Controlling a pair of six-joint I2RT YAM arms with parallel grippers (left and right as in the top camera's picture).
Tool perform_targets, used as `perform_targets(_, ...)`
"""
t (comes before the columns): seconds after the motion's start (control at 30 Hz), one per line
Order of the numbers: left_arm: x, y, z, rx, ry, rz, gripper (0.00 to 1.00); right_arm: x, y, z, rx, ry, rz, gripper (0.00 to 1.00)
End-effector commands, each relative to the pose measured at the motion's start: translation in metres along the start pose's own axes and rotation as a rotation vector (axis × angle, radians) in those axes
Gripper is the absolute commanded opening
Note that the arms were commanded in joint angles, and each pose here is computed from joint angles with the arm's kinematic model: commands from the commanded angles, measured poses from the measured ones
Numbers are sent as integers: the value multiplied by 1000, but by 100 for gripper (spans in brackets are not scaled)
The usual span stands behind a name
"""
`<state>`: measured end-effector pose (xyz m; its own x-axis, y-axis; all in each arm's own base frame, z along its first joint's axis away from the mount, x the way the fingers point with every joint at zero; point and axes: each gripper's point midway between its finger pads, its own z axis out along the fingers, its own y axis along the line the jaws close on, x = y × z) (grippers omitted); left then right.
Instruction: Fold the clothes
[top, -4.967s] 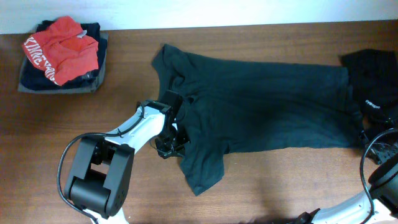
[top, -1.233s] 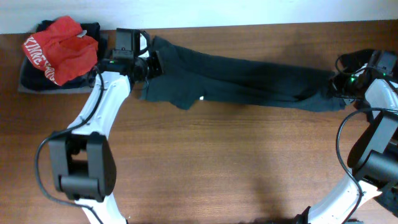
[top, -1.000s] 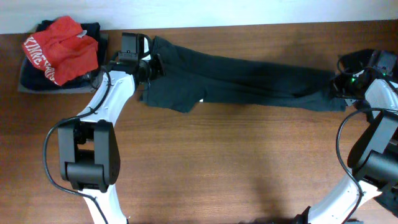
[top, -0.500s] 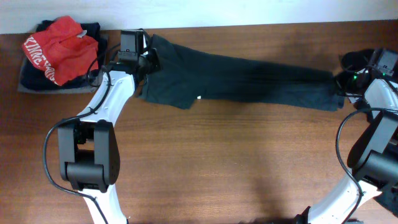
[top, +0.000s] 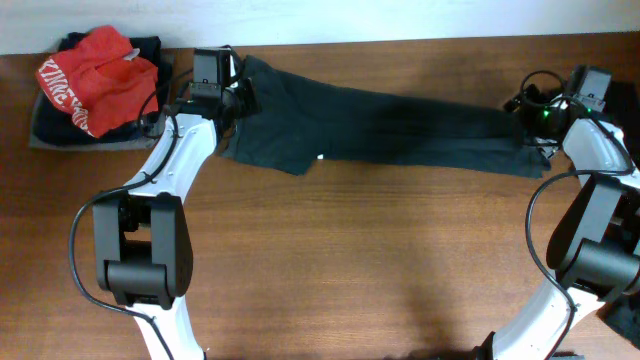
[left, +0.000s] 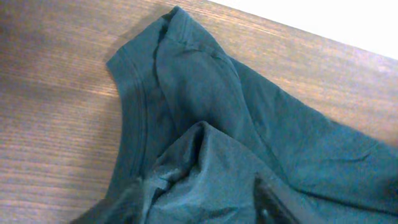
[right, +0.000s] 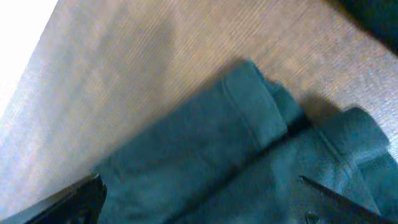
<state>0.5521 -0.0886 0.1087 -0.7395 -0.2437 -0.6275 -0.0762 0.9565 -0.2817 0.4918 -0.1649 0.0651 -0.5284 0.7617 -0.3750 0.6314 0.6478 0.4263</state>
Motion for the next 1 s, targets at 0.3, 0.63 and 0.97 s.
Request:
perform_targets(0.3, 16, 10, -3, -43, 78, 1, 65, 35, 51, -72, -25, 216, -129, 50)
perform_targets(0.63, 47, 4, -7, 5, 212, -16, 50, 116, 54, -43, -5, 389, -288, 4)
perform_targets(0.97, 61, 23, -12, -31, 286, 33, 69, 161, 80, -33, -34, 436, -392, 46)
